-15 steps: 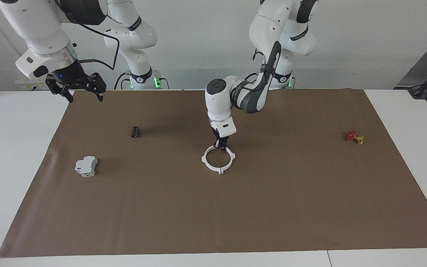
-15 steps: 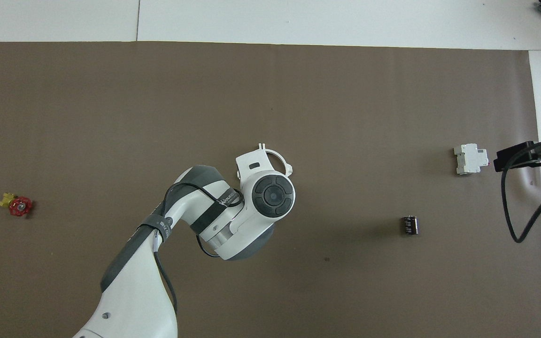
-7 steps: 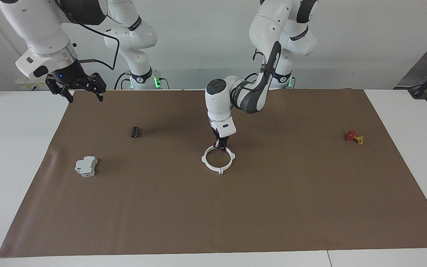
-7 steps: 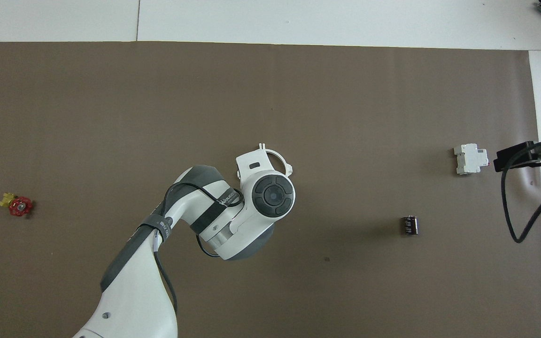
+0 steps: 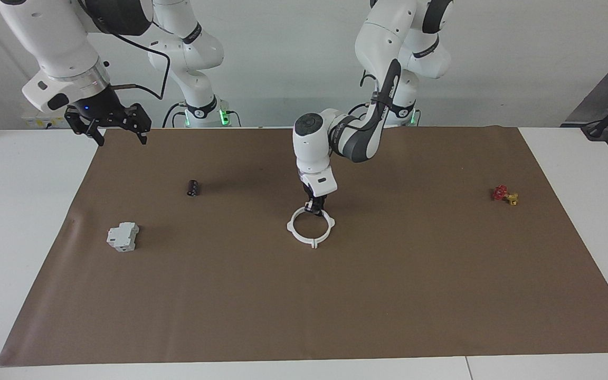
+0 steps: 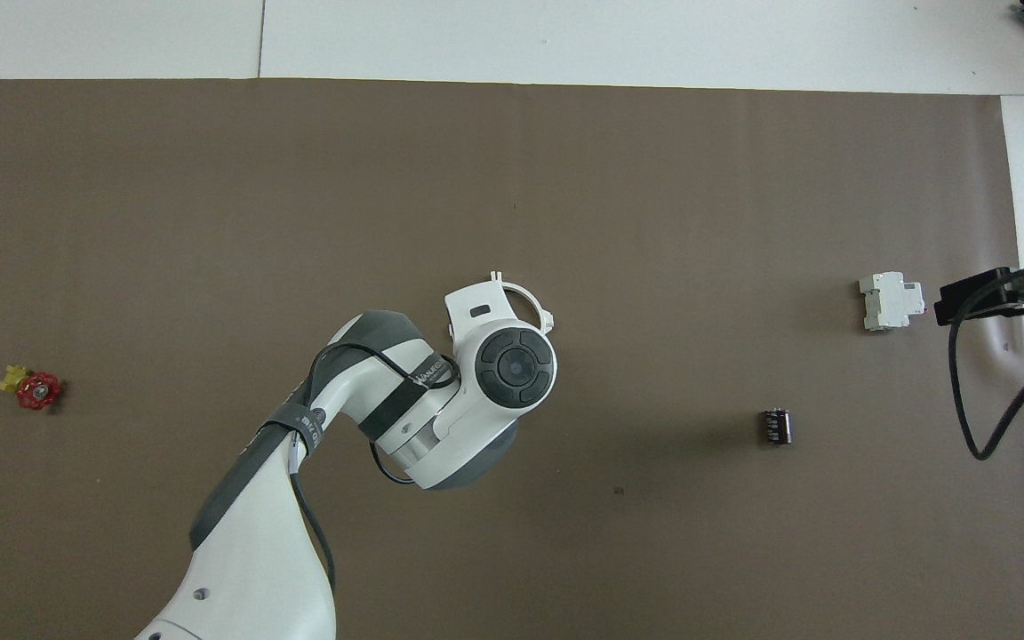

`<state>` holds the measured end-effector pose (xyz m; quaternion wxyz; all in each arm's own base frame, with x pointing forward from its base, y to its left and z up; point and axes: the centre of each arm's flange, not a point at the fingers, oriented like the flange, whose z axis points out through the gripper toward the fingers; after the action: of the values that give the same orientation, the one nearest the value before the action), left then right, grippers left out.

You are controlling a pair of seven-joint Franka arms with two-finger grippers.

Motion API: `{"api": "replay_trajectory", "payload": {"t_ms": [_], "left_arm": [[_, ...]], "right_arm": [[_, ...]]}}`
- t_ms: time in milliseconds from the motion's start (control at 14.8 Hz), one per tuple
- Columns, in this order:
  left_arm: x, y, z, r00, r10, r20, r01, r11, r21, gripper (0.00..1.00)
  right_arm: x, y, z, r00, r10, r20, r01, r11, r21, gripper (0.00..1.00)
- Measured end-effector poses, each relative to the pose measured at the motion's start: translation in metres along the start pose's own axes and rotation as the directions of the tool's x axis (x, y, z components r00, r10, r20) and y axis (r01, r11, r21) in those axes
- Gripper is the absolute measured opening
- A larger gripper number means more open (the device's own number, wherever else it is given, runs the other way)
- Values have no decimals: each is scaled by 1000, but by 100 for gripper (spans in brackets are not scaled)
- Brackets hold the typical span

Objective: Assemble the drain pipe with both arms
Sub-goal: 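Press the held half-ring onto the placed half-ring with the left gripper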

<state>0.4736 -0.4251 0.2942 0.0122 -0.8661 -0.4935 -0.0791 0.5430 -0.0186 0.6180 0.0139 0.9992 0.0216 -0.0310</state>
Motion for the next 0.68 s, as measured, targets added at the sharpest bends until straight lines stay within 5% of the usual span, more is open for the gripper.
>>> {"api": "replay_trajectory", "payload": {"t_ms": [676], "left_arm": [[10, 10, -12, 998, 58, -23, -57, 998, 28, 27]], "right_arm": [[0, 0, 0, 1000, 0, 0, 0, 1000, 0, 100]]}}
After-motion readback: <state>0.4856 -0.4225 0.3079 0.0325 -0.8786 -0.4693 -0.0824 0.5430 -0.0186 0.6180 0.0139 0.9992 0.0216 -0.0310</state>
